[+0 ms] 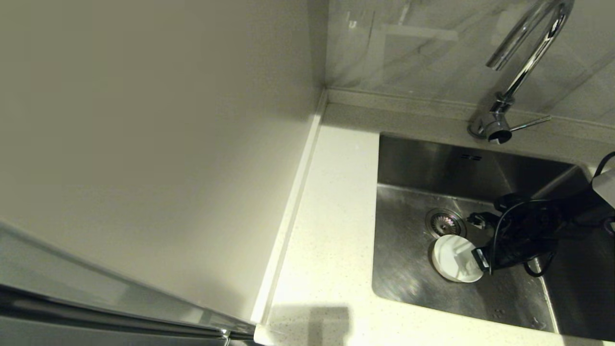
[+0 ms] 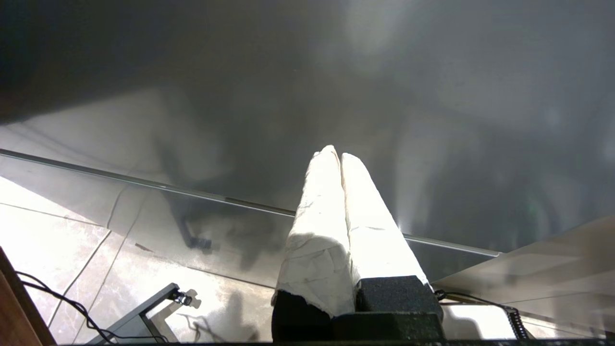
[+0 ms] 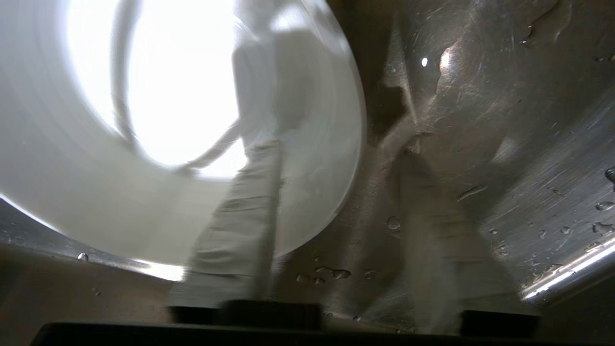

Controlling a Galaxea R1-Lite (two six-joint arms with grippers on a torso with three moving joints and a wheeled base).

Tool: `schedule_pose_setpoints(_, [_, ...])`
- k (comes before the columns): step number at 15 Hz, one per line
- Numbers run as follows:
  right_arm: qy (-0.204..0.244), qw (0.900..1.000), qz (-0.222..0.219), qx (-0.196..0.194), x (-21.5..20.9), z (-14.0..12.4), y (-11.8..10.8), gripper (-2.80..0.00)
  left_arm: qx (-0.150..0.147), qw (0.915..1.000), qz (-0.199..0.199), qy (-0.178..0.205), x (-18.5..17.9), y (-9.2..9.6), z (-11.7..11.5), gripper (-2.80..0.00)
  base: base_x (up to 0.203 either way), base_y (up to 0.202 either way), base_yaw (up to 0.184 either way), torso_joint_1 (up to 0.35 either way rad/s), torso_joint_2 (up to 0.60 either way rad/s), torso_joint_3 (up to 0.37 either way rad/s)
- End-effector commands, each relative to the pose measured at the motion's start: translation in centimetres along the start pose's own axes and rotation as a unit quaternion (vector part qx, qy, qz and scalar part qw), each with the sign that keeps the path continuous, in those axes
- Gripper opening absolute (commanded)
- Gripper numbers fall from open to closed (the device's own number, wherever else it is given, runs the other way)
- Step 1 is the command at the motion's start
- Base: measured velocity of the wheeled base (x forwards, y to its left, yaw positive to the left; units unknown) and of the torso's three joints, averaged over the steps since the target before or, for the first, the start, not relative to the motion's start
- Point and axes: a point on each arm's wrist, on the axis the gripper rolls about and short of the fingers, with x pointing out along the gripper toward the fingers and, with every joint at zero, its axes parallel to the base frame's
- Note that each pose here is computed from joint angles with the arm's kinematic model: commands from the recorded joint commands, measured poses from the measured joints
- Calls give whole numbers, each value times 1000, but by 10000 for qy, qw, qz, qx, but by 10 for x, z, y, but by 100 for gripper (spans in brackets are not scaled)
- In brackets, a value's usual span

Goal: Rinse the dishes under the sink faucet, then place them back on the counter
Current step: Put a bowl back to the table from the sink

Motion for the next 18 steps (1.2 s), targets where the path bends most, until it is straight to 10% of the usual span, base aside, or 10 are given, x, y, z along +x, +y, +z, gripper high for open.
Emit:
schedule_pose_setpoints(1, [-30, 10000, -3, -16, -2, 1, 0, -280, -3, 10000, -4, -17, 0, 0, 0, -280, 0, 0, 0, 0, 0, 0])
schedule_pose_setpoints(12, [-1150, 9911, -602, 290, -104, 12, -31, -280, 1, 10000, 2, -19, 0, 0, 0, -280, 0, 0, 0, 0, 0, 0])
schedule_pose_setpoints(18, [-2023, 9596, -1609, 1112, -204, -14, -59, -280, -3, 10000, 4, -24, 0, 0, 0, -280, 0, 0, 0, 0, 0, 0])
